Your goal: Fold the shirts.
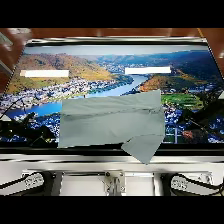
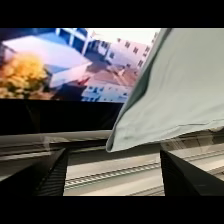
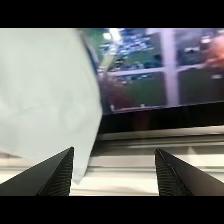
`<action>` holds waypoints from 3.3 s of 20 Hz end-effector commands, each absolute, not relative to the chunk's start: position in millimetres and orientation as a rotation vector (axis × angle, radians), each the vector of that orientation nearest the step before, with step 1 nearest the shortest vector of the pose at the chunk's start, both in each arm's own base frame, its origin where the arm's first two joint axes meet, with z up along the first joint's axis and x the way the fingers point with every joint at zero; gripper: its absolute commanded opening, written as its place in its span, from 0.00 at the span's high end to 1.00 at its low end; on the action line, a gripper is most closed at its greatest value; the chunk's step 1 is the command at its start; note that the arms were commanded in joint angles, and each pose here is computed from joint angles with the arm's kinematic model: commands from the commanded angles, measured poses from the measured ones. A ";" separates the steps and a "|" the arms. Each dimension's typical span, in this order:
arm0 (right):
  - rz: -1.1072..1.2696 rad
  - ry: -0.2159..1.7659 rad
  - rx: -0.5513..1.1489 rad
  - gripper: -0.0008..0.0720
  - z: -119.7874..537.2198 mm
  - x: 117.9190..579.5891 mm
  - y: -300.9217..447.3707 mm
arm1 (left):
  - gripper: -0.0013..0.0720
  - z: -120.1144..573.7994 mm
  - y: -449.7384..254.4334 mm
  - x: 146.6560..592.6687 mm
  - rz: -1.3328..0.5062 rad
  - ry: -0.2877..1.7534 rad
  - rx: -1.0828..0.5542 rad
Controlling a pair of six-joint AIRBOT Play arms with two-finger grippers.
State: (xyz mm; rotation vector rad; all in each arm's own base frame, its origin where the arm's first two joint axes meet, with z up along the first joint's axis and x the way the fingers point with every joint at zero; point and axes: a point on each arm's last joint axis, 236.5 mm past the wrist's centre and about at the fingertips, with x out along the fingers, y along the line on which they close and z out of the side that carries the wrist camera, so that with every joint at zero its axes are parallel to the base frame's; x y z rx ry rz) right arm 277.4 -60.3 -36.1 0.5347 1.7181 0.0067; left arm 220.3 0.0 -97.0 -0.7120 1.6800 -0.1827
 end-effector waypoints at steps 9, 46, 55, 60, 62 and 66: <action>0.040 1.606 0.721 0.14 -70.1 272.9 -25.6 | 0.08 -114.1 -41.4 200.9 -0.263 1.652 -0.841; 0.255 1.547 0.625 0.90 -81.3 267.6 58.3 | 0.94 -102.8 -48.9 266.0 -0.234 1.458 -0.739; 0.235 1.137 0.779 0.90 18.9 396.4 52.7 | 0.94 -24.2 -9.1 372.1 -0.225 1.163 -0.609; 0.263 1.112 0.773 0.90 4.8 451.4 74.7 | 0.93 -22.7 -7.5 412.9 -0.191 1.083 -0.712; 0.246 1.113 0.782 0.90 -7.0 467.9 73.0 | 0.93 -29.8 -13.7 424.1 -0.200 1.083 -0.776; 0.170 1.110 0.822 0.90 -30.2 482.0 56.1 | 0.93 -52.8 -26.7 433.8 -0.218 1.130 -0.835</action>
